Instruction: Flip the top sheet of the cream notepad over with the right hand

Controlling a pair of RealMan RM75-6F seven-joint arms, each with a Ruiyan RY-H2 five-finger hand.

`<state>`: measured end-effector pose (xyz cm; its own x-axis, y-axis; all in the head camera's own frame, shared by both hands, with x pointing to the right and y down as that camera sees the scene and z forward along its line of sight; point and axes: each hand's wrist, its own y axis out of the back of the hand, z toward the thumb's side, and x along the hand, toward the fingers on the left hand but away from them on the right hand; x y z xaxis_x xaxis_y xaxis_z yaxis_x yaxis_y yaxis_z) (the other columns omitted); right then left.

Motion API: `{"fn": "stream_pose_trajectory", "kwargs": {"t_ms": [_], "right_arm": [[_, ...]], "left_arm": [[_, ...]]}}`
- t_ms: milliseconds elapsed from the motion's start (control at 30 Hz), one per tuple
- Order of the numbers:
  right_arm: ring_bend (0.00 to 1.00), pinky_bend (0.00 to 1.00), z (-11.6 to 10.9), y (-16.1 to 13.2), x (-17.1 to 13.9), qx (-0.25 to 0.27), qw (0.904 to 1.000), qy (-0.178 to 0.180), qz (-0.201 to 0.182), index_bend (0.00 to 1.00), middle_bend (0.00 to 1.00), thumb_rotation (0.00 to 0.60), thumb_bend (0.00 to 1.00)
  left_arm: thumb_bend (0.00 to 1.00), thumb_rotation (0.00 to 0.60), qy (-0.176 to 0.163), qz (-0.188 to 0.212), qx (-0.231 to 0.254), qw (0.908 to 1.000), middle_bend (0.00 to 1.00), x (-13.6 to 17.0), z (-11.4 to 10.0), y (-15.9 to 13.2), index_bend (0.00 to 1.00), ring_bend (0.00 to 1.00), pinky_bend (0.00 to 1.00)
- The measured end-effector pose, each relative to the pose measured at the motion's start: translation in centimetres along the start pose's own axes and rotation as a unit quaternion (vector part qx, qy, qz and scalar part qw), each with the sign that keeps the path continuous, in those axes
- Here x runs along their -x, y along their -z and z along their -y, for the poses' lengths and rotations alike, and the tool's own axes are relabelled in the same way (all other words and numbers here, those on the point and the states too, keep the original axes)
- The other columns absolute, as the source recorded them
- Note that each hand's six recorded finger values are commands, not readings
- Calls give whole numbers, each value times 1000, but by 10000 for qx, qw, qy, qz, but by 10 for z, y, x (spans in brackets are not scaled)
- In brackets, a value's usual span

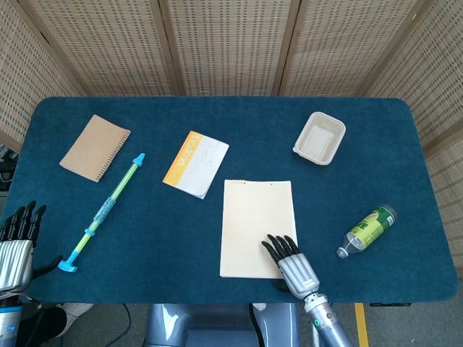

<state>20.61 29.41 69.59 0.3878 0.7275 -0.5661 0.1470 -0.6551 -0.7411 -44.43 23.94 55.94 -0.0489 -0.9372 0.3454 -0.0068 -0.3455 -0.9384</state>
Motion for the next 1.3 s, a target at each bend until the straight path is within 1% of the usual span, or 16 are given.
{"fn": "stream_pose_trajectory", "kwargs": {"t_ms": [400,467,533,600,667,1033,1133,1300], "right_arm": [[0,0,1,3,2,-4,10000,-27,68,46,0,600,436],[0,0,1,3,3,-7,10000,-35,82,49,0,600,468],[0,0,2,4,4,3,10000,-38,91,60,0,600,530],[0,0,1,4,6,-51,9999,5,103,74,0,600,595],[0,0,1,4,9,-115,9998,55,124,81,0,600,618],[0,0,-1,3,36,-29,9996,196,202,103,0,600,627],[0,0,-5,2,43,56,9993,271,237,104,0,600,628],[0,0,-19,1,53,165,9982,508,284,109,0,600,666]], "left_arm": [[0,600,9,-3,-6,10000,0,0,0,0,0,0,91],[0,600,6,1,3,10000,0,0,0,0,0,0,91],[0,600,5,12,8,10000,0,0,0,-1,0,0,91],[0,600,9,20,21,10000,0,0,0,-1,0,0,91],[0,600,2,22,26,10000,0,0,0,-1,0,0,91],[0,600,2,-22,58,10000,0,-1,0,1,0,0,91],[0,600,15,-29,61,10000,0,-2,1,2,0,0,91],[0,600,29,-31,60,10000,0,-2,2,2,0,0,91]]}}
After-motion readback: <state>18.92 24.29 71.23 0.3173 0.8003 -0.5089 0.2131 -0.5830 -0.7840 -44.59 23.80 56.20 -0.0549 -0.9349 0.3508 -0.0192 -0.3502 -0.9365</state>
